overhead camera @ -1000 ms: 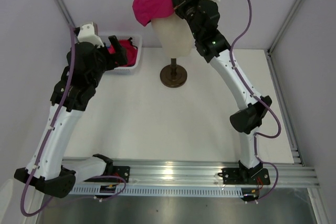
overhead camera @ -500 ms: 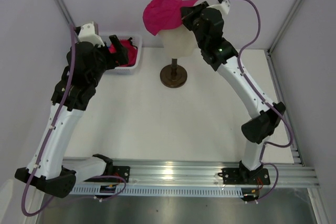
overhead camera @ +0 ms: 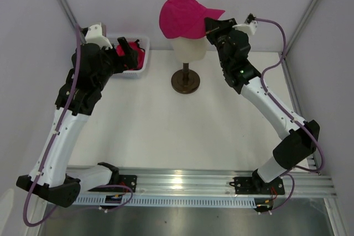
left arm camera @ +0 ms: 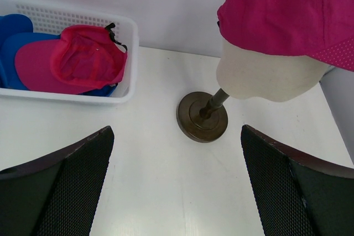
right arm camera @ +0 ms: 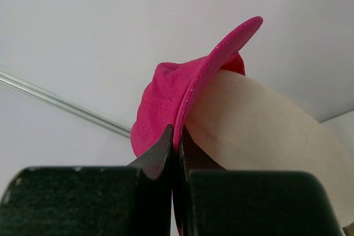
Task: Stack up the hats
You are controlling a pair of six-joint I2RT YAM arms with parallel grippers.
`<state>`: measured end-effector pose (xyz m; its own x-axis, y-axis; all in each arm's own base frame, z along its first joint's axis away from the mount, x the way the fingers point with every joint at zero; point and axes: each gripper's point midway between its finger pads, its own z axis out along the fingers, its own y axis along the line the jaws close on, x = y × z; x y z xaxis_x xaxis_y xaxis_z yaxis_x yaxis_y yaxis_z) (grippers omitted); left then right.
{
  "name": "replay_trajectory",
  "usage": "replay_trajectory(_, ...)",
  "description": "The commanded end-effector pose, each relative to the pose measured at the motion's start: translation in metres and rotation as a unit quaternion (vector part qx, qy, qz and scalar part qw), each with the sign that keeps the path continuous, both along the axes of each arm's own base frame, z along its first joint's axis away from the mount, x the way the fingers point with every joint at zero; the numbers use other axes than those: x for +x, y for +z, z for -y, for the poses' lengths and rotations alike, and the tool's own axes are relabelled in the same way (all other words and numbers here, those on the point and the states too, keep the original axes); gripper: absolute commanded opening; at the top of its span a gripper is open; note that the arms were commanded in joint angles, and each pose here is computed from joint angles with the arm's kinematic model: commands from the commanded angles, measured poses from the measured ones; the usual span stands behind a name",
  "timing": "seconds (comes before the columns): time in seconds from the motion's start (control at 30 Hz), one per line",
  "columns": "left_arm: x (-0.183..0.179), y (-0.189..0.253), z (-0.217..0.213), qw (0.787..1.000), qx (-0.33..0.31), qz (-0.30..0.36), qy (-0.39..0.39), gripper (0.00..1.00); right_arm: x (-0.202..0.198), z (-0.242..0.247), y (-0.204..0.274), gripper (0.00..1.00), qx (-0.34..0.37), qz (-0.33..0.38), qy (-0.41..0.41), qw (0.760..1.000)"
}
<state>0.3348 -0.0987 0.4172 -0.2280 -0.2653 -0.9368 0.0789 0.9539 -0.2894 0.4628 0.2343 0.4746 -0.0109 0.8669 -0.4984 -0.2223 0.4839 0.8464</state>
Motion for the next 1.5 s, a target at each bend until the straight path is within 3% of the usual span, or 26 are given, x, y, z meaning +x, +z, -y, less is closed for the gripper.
replay_trajectory(0.0, 0.002, 0.008, 0.001, 1.000, -0.014, 0.012, -0.003, 1.00, -0.019, 0.030, 0.039, 0.00, 0.063, 0.066, -0.029, 0.995)
replay_trajectory(0.17, 0.000, 0.004, 0.002, 1.000, -0.013, 0.007, -0.007, 0.99, -0.023, 0.034, 0.022, 0.00, 0.089, 0.074, -0.026, 0.993)
replay_trajectory(0.43, -0.001, -0.001, 0.002, 1.000, -0.009, 0.000, -0.009, 0.99, -0.027, 0.048, -0.046, 0.00, 0.144, 0.028, -0.048, 0.988)
replay_trajectory(0.67, -0.005, -0.001, -0.001, 1.000, -0.007, -0.002, -0.006, 0.99, -0.028, 0.047, -0.066, 0.01, 0.163, 0.000, -0.047, 0.985)
replay_trajectory(0.7, -0.004, -0.001, 0.000, 1.000, -0.007, -0.002, -0.006, 0.99, -0.028, 0.043, -0.067, 0.05, 0.163, -0.004, -0.038, 0.986)
replay_trajectory(0.73, -0.004, -0.002, 0.000, 1.000, -0.007, -0.003, -0.006, 1.00, -0.028, 0.040, -0.068, 0.23, 0.162, -0.007, -0.033, 0.986)
replay_trajectory(0.83, -0.004, -0.004, 0.001, 1.000, -0.010, -0.004, -0.007, 0.99, -0.026, 0.036, -0.070, 0.46, 0.153, -0.018, -0.023, 0.988)
replay_trajectory(0.87, -0.003, -0.005, 0.001, 1.000, -0.009, -0.005, -0.008, 0.99, -0.025, 0.037, -0.069, 0.59, 0.144, -0.022, -0.022, 0.989)
replay_trajectory(0.93, -0.003, -0.006, 0.002, 1.000, -0.009, -0.007, -0.009, 0.99, -0.024, 0.046, -0.065, 0.66, 0.137, -0.026, -0.021, 0.990)
replay_trajectory(1.07, -0.002, -0.008, 0.004, 1.000, -0.011, -0.007, -0.012, 0.99, -0.017, 0.059, -0.062, 0.75, 0.094, -0.070, 0.001, 0.993)
replay_trajectory(1.23, -0.001, -0.013, 0.008, 1.000, -0.021, -0.011, -0.020, 1.00, -0.023, 0.063, -0.030, 0.79, 0.046, -0.049, 0.044, 0.997)
replay_trajectory(1.4, 0.000, -0.017, 0.010, 0.999, -0.022, -0.017, -0.023, 0.99, -0.019, 0.081, -0.022, 0.72, 0.026, -0.060, 0.040, 0.997)
replay_trajectory(1.47, 0.000, -0.018, 0.010, 0.999, -0.023, -0.019, -0.022, 0.99, -0.013, 0.081, -0.038, 0.67, 0.025, -0.105, 0.057, 0.993)
